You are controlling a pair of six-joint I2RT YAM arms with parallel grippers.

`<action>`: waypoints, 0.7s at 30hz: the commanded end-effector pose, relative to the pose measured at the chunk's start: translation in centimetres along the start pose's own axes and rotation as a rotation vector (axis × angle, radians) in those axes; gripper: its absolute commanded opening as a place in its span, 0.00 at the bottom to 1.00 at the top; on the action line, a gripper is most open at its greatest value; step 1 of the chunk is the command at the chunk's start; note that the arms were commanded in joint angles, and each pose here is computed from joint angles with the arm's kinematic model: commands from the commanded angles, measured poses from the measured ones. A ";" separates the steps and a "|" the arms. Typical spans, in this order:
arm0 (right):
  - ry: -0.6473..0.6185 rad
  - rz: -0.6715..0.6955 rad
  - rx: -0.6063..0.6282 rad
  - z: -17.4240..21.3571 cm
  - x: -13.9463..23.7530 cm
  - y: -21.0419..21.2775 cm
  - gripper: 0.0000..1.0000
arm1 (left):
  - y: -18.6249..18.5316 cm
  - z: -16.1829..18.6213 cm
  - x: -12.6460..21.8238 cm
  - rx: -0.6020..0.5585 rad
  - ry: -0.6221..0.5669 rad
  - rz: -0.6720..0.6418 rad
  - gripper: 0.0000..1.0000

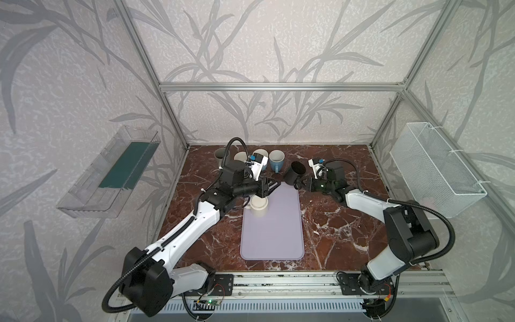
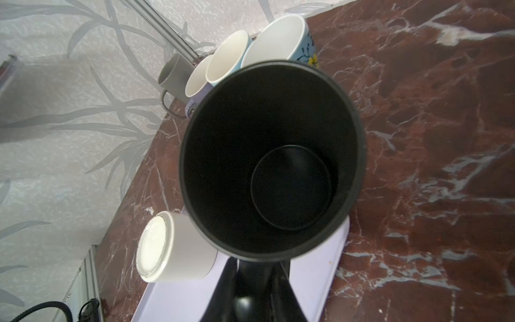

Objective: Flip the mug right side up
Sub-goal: 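Carry the upright black mug with the right gripper beside the patterned blue mug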

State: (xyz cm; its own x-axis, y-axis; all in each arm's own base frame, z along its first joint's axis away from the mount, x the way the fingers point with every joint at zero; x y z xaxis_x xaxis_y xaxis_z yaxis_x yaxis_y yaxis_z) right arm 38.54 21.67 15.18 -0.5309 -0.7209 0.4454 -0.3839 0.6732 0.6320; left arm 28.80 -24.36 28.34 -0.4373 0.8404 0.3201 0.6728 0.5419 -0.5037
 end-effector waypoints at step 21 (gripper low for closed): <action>-0.127 0.202 0.121 -6.1 -2.8 -3.2 0.00 | 0.8 0.2 2.4 -0.018 -0.043 -0.082 0.35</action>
State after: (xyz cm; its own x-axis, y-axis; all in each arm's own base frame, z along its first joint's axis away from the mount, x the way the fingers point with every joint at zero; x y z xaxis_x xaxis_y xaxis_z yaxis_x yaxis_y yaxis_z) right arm 43.58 20.48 12.61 -0.6156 -0.5663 0.5481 -0.3087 0.8132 0.4935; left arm 28.36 -22.44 28.63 -0.4971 0.8044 0.3253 0.6467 0.5934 -0.4791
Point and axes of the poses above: each gripper's point midway between its finger pads, its own x axis back along the fingers, its own y axis along the line the jaws close on, z = x × y, the point moved 2 cm from there along x, back along the fingers, and after that the axes turned 4 degrees about -x, right-handed, at the moved point
